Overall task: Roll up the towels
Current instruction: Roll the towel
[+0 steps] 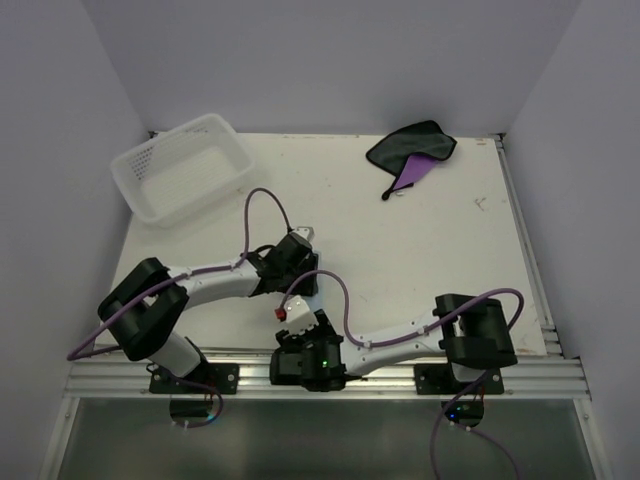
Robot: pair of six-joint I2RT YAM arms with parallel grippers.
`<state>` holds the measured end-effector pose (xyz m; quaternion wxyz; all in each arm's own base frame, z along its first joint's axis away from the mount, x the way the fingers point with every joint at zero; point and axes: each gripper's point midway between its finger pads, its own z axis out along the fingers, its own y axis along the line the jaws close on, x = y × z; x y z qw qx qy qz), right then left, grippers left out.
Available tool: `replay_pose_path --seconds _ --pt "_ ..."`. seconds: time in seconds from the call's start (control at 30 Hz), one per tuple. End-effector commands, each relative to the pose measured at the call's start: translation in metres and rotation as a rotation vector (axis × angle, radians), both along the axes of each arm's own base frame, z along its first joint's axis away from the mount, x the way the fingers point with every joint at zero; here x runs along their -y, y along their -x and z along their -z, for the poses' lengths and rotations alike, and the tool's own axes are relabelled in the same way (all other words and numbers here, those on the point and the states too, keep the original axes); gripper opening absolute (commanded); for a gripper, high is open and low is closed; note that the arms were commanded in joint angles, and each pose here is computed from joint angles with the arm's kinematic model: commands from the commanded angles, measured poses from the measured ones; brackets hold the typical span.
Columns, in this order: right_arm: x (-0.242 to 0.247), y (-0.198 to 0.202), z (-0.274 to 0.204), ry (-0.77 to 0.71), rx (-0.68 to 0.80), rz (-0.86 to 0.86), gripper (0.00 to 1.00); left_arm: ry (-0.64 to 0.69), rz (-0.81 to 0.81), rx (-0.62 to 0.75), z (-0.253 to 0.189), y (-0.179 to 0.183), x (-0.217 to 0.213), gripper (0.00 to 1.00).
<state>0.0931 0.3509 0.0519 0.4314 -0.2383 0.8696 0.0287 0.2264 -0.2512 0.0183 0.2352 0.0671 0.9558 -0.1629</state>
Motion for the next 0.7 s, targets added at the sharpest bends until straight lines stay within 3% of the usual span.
replay_pose_path --seconds 0.0,0.27,0.5,0.67 --pt "0.007 0.011 -0.019 -0.102 -0.005 0.006 0.68 -0.218 0.011 -0.06 0.038 0.015 -0.044 0.56" --pt "0.034 0.022 -0.074 -0.392 -0.03 -0.01 0.66 -0.24 0.049 -0.03 0.027 0.008 -0.042 0.56" --pt "0.065 0.008 -0.072 -0.38 0.024 0.056 0.67 -0.253 0.073 -0.017 0.021 0.005 -0.042 0.56" --pt "0.073 0.005 -0.071 -0.448 0.017 0.098 0.65 -0.268 0.089 -0.016 0.019 0.006 -0.046 0.56"
